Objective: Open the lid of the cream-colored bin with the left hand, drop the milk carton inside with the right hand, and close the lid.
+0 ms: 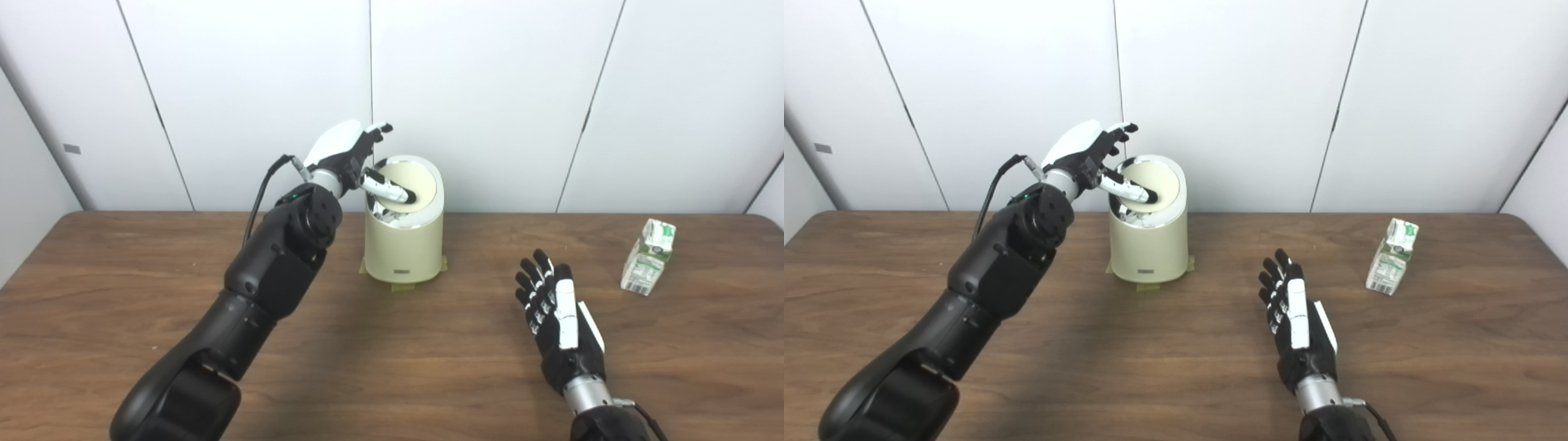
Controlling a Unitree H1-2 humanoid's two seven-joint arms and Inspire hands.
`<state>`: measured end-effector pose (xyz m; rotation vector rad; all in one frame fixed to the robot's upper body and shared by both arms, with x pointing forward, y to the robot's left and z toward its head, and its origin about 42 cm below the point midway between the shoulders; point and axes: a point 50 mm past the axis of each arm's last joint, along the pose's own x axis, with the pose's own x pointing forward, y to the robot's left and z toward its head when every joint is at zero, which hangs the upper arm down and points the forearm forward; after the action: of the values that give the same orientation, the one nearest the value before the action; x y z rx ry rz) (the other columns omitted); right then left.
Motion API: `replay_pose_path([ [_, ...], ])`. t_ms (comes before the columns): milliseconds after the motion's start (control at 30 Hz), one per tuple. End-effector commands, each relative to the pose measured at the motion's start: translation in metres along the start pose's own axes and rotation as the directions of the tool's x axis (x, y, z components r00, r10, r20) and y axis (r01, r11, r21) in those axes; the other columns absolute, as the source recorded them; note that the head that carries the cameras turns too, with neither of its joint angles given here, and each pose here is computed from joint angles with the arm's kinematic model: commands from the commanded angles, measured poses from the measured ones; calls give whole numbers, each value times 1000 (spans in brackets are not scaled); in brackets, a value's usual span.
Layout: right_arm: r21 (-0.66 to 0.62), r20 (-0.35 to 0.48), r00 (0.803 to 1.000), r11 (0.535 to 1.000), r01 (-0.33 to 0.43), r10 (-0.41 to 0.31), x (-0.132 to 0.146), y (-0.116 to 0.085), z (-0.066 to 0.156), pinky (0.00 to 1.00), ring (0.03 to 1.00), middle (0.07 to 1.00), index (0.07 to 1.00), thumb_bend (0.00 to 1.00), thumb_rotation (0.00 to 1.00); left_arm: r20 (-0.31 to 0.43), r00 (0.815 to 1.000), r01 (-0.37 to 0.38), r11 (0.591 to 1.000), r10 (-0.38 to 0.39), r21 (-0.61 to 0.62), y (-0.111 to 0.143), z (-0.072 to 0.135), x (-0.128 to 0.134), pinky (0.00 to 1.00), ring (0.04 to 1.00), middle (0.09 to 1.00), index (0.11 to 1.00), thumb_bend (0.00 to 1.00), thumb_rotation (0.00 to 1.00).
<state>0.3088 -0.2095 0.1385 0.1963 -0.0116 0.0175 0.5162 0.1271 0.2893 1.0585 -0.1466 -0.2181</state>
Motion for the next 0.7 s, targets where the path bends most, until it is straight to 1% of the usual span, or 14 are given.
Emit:
replay_pose_path([
  [0,4,104,994,1000,-24,24,8,7,22,998,977,974,1000,663,1000,72,994,-87,995,83,48,26,20,9,670,859,934,927,903,152],
  [167,3,105,994,1000,-24,24,7,6,22,992,977,972,1000,672,1000,83,992,-98,993,92,64,24,19,9,655,845,922,918,872,137],
  [300,13,105,994,1000,-19,18,6,6,24,998,979,971,1000,671,1000,93,992,-93,989,83,119,20,19,10,651,836,913,913,865,112],
  [367,11,108,994,1000,-18,17,6,5,25,990,975,969,997,660,1000,106,992,-88,980,70,178,17,19,9,659,827,904,913,873,99],
  [400,10,110,994,1000,-18,17,5,5,25,988,975,969,997,654,1000,118,991,-87,973,63,212,15,19,9,664,821,895,912,884,86],
  [433,11,111,994,1000,-20,19,5,5,26,987,975,969,997,650,1000,138,989,-87,957,50,275,14,20,8,671,820,893,913,890,76],
  [533,7,113,993,1000,-21,20,5,4,26,987,977,969,998,645,1000,169,985,-88,919,23,386,12,22,7,722,837,904,928,926,40],
  [667,4,112,993,1000,-24,24,6,3,25,977,975,966,999,652,1000,172,985,-84,871,-1,484,11,23,7,754,857,924,940,948,4],
])
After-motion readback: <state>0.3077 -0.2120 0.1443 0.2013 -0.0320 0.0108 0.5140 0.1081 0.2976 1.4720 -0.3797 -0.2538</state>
